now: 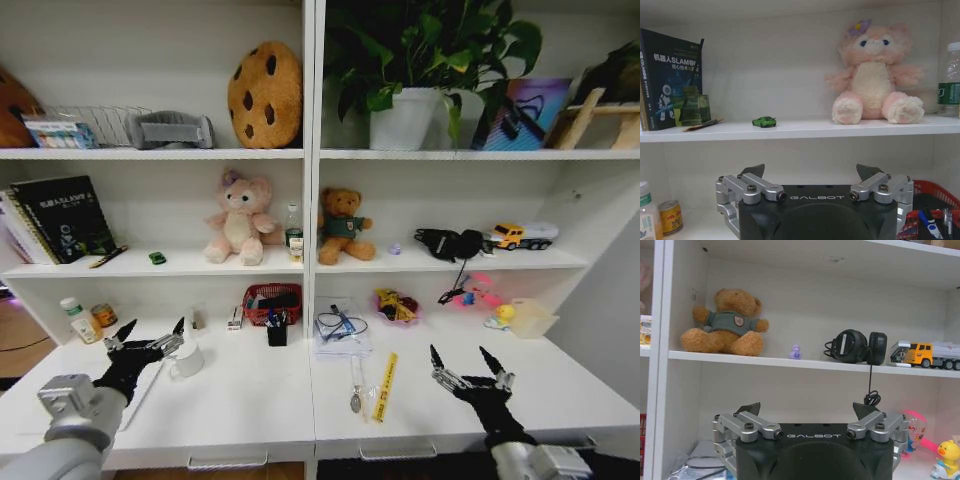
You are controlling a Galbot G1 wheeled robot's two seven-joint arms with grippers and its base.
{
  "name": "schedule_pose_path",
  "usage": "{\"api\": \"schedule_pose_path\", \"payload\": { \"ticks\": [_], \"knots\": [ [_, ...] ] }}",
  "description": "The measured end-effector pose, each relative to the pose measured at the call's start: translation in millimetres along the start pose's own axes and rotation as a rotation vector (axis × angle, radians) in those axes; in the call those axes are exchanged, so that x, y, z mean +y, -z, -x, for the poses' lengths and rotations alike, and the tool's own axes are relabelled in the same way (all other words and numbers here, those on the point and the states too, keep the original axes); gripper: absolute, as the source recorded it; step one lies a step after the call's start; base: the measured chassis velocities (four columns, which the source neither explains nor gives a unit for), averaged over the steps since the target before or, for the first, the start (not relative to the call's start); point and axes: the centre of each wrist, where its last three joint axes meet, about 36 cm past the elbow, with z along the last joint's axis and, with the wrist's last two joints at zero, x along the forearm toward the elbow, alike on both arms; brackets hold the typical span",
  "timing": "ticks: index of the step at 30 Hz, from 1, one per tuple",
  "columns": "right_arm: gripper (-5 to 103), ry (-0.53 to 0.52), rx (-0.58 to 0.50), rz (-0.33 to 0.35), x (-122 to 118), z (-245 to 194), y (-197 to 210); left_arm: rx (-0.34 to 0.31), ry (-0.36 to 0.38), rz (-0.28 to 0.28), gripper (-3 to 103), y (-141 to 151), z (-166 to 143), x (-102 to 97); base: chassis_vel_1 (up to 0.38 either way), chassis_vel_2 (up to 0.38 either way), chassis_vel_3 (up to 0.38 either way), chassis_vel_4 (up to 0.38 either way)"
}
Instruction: Organize the objects on the table.
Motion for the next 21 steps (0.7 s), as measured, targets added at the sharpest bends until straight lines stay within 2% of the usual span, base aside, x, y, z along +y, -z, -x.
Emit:
{"api": "schedule_pose_path", "payload": {
  "ticks": [10,21],
  "knots": [
    [100,0.0,0.0,0.001,-0.1,0.1,-0.3,0.0,0.0,0.0,100,0.0,0.0,0.0,0.192,0.195,-0.202,-0.194],
    [100,0.0,0.0,0.001,-0.1,0.0,-0.4,0.0,0.0,0.0,100,0.0,0.0,0.0,0.315,0.322,-0.325,-0.318]
  ]
}}
